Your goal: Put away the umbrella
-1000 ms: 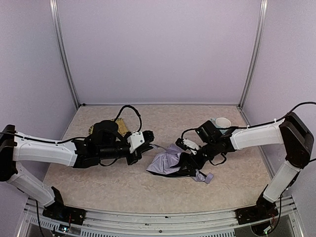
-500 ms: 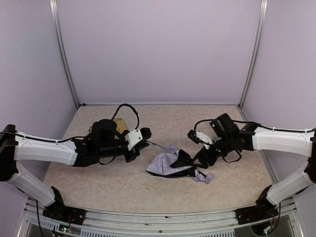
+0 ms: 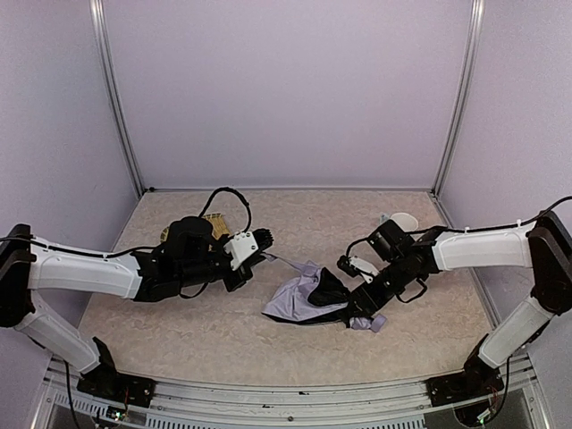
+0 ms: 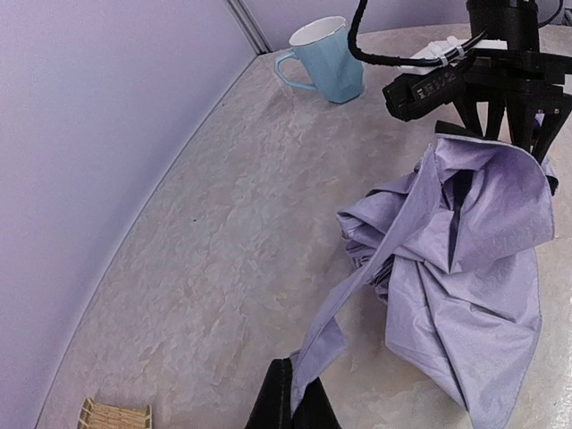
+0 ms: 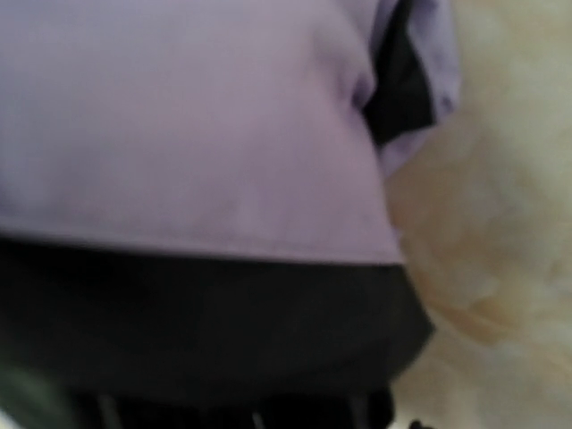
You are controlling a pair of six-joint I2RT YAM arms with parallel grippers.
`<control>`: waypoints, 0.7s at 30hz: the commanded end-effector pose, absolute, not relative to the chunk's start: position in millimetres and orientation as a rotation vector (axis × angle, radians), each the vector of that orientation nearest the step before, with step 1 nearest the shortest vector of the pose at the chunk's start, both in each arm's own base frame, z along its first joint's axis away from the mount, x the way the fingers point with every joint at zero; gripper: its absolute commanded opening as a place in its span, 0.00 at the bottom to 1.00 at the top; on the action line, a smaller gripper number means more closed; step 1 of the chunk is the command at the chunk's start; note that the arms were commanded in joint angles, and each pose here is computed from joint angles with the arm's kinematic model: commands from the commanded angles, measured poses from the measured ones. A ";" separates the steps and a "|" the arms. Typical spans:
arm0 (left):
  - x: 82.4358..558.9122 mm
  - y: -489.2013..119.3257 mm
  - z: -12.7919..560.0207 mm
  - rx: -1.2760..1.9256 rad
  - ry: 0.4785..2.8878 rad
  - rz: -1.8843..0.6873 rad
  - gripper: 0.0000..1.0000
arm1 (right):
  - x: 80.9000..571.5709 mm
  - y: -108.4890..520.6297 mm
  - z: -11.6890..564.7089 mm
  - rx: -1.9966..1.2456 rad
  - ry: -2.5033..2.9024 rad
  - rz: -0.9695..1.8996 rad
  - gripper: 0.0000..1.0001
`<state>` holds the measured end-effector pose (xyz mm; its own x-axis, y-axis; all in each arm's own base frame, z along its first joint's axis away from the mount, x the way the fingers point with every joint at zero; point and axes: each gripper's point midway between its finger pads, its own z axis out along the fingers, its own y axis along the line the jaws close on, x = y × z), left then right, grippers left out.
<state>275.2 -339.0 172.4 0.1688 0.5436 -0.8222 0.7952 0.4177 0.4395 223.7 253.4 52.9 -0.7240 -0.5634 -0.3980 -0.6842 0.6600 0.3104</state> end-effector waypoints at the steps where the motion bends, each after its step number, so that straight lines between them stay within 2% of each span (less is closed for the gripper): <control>1: 284.3 -332.9 164.8 1.221 1.532 -0.231 0.00 | 211.7 254.4 37.8 -1.018 2.672 0.709 0.57; 4: 289.0 -331.9 168.3 1.193 1.535 -0.222 0.00 | 210.5 251.8 21.8 -1.013 2.719 0.685 0.53; 6: 291.3 -331.7 171.9 1.177 1.535 -0.219 0.05 | 210.3 251.9 14.3 -1.025 2.730 0.672 0.45; 9: 290.6 -331.6 183.8 1.151 1.519 -0.230 0.22 | 212.9 252.3 12.7 -1.039 2.720 0.649 0.34; 11: 283.0 -333.0 195.7 1.145 1.479 -0.256 0.39 | 215.1 254.0 15.3 -1.058 2.697 0.638 0.30; 14: 255.6 -338.0 219.5 1.171 1.364 -0.341 0.57 | 216.9 259.1 20.0 -1.104 2.651 0.629 0.24; 15: 242.4 -339.5 227.6 1.186 1.317 -0.388 0.61 | 218.5 260.3 21.3 -1.115 2.638 0.619 0.22; 19: 184.2 -337.0 252.1 1.249 1.148 -0.645 0.65 | 221.4 262.3 25.1 -1.156 2.600 0.584 0.17; 21: 163.7 -335.5 244.4 1.281 1.145 -0.754 0.58 | 224.3 264.1 28.4 -1.168 2.574 0.568 0.13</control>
<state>211.1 -331.0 237.8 0.3123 0.3057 -0.8995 0.8411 0.3512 0.4113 216.0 259.1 22.3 -0.6923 -0.6346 -0.3436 -0.7213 0.6226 0.3034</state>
